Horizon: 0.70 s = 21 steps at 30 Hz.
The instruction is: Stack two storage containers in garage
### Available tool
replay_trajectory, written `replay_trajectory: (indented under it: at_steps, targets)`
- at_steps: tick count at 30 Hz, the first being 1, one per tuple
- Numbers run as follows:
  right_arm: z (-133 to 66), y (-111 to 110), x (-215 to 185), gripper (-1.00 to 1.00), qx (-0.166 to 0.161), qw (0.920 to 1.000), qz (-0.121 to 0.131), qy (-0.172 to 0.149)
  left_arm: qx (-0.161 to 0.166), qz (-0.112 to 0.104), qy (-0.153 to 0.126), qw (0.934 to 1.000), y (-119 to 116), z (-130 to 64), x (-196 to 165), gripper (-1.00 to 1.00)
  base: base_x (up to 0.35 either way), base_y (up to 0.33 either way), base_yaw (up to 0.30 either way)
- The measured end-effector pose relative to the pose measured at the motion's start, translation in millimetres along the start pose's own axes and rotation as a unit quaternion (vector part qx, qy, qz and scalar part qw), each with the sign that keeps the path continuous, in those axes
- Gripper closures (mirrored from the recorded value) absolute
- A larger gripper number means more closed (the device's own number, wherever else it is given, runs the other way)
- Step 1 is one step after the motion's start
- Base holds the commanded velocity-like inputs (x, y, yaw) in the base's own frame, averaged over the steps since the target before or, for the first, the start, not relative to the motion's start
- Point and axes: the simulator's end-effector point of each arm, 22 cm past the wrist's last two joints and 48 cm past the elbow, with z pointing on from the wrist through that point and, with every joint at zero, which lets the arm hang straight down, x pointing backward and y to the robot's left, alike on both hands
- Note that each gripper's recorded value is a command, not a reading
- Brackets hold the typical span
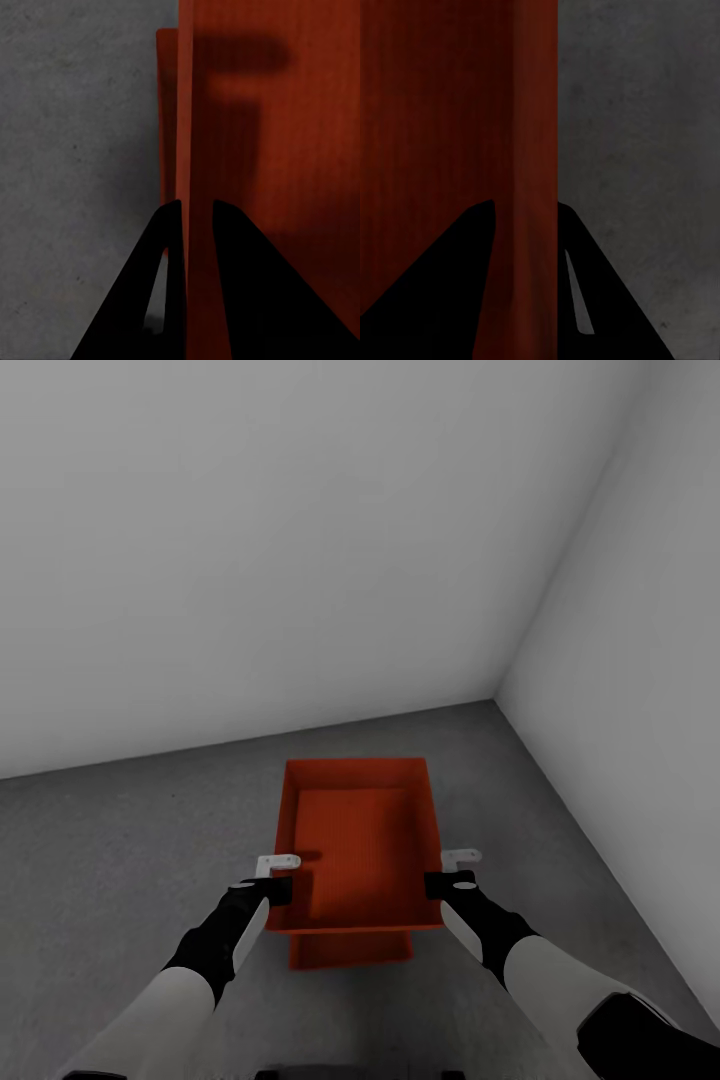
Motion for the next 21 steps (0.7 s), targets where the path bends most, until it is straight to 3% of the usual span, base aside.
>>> replay_trajectory:
  at_steps: [21]
  targets:
    - [10.3, 2, 19, 1.0, -0.001, 0.9999, -0.001, 0.017, -0.001, 0.0, 0.017, 0.9999, 1, 11.4, 17, 1.0, 0.0, 0.0, 0.0]
